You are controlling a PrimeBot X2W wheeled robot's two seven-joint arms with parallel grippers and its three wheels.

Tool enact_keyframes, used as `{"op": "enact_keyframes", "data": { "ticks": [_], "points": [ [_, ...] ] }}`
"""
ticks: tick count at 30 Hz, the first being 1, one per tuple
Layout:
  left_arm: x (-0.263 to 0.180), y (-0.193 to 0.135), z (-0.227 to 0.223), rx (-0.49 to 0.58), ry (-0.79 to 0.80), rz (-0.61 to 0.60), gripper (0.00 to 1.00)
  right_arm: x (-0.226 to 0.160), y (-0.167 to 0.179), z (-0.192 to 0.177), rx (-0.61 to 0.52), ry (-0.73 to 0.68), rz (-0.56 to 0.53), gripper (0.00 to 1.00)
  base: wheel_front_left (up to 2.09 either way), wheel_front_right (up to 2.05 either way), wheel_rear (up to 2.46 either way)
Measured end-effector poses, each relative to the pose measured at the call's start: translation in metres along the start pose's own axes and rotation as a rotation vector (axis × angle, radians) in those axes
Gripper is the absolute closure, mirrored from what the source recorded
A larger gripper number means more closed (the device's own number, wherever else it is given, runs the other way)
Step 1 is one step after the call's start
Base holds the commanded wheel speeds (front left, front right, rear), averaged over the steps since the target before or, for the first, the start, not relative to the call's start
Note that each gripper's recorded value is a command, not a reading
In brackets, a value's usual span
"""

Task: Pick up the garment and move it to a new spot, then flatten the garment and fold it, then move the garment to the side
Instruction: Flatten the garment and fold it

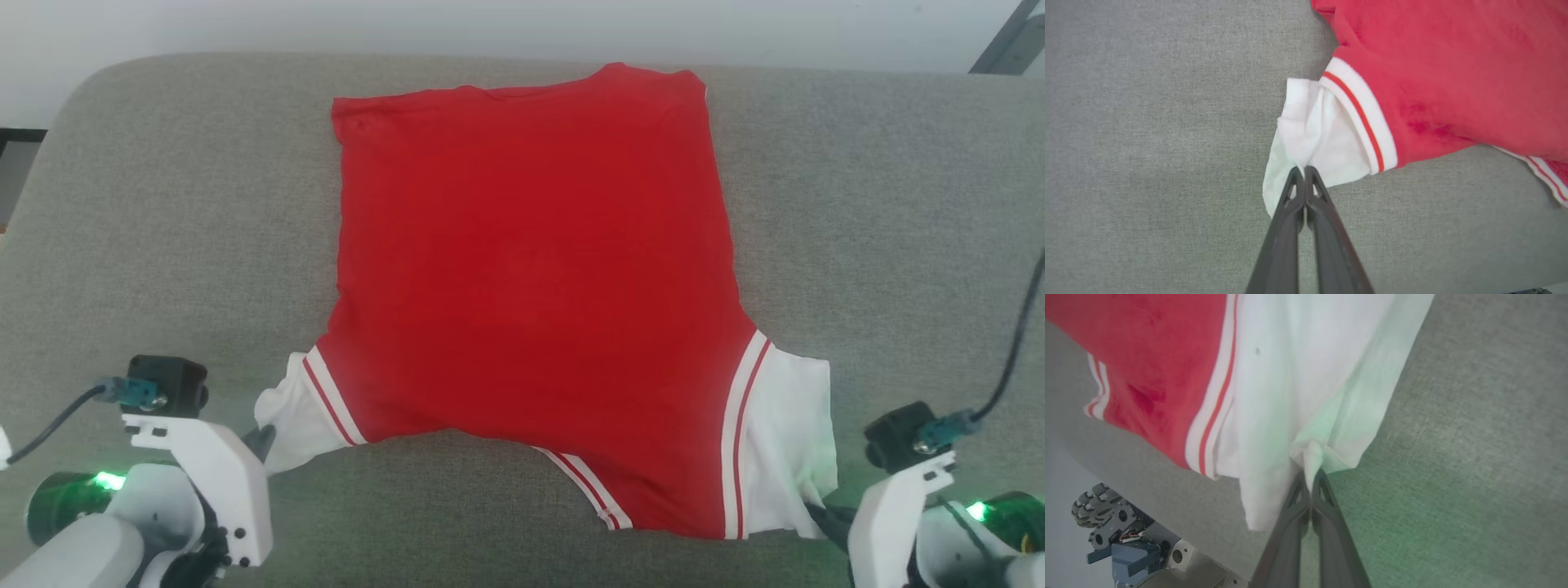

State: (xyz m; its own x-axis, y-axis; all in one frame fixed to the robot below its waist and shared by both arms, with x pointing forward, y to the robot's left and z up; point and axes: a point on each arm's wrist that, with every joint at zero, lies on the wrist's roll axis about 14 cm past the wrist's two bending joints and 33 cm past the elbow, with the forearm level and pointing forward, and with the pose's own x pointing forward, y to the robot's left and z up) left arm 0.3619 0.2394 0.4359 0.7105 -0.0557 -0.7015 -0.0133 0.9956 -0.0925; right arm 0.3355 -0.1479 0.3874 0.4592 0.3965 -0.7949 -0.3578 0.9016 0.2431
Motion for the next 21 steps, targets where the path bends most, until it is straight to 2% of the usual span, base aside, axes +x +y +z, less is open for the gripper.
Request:
{"op": "enact_keyframes", "data": {
  "ticks": [1, 2, 6, 11, 14, 21],
  "points": [
    [0.002, -0.001, 0.000, 0.000, -0.003, -0.003, 1.00, 0.003, -0.001, -0.001, -0.004, 0.004, -0.007, 0.51, 0.00, 0.00, 0.00],
    [0.004, -0.002, -0.001, -0.001, -0.005, -0.003, 1.00, 0.005, -0.002, -0.002, -0.006, 0.007, -0.013, 0.00, 0.00, 0.00, 0.00],
    [0.011, -0.004, -0.005, -0.008, -0.006, -0.010, 1.00, 0.009, -0.003, 0.004, -0.001, -0.018, -0.019, 0.00, 0.00, 0.00, 0.00],
    [0.016, -0.006, -0.014, -0.021, 0.007, -0.016, 1.00, 0.001, -0.009, 0.031, 0.001, -0.102, -0.030, 0.00, 0.00, 0.00, 0.00],
    [0.019, -0.008, -0.015, -0.026, 0.005, -0.024, 1.00, -0.009, -0.006, 0.065, -0.017, -0.205, -0.019, 0.00, 0.00, 0.00, 0.00],
    [0.027, -0.014, -0.016, -0.029, 0.005, -0.037, 1.00, -0.029, -0.004, 0.164, -0.149, -0.480, -0.053, 0.00, 0.00, 0.00, 0.00]
  ]
}}
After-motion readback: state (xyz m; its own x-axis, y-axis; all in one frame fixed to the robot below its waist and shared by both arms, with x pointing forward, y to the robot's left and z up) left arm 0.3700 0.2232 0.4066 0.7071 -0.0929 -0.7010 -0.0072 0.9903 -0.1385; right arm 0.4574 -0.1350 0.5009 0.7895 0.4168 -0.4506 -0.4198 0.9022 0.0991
